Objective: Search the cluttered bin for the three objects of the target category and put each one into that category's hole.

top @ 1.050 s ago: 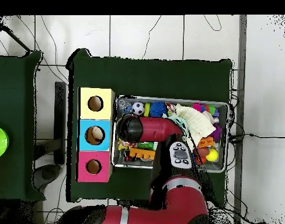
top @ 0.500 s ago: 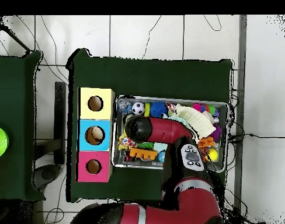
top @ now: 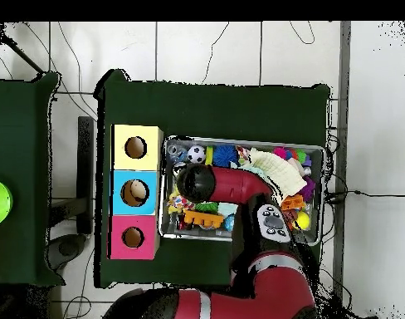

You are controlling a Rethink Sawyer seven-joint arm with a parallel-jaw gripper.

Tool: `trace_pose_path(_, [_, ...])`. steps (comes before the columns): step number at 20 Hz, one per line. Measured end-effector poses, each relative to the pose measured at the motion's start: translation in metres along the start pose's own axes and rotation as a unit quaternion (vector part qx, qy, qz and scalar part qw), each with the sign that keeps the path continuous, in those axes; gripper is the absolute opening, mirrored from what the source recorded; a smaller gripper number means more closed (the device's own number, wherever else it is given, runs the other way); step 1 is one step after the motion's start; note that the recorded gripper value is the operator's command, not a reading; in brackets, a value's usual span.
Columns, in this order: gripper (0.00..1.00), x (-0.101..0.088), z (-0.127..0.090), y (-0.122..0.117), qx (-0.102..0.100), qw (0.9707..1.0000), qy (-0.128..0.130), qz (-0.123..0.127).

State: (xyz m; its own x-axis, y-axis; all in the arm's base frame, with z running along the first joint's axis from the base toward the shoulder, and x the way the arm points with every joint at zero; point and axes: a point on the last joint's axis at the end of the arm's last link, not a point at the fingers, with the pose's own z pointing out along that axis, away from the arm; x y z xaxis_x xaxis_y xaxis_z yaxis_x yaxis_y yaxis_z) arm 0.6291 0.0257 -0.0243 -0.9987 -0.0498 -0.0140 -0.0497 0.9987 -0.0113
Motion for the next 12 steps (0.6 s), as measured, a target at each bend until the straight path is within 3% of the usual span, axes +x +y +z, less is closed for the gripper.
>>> trace_pose_path(8, [1.0, -0.0034, 0.0025, 0.0003, 0.001, 0.9999, -0.016, 0.0])
trace_pose_path(12, [1.0, 0.0007, 0.0073, 0.003, 0.018, 0.9995, -0.025, -0.01])
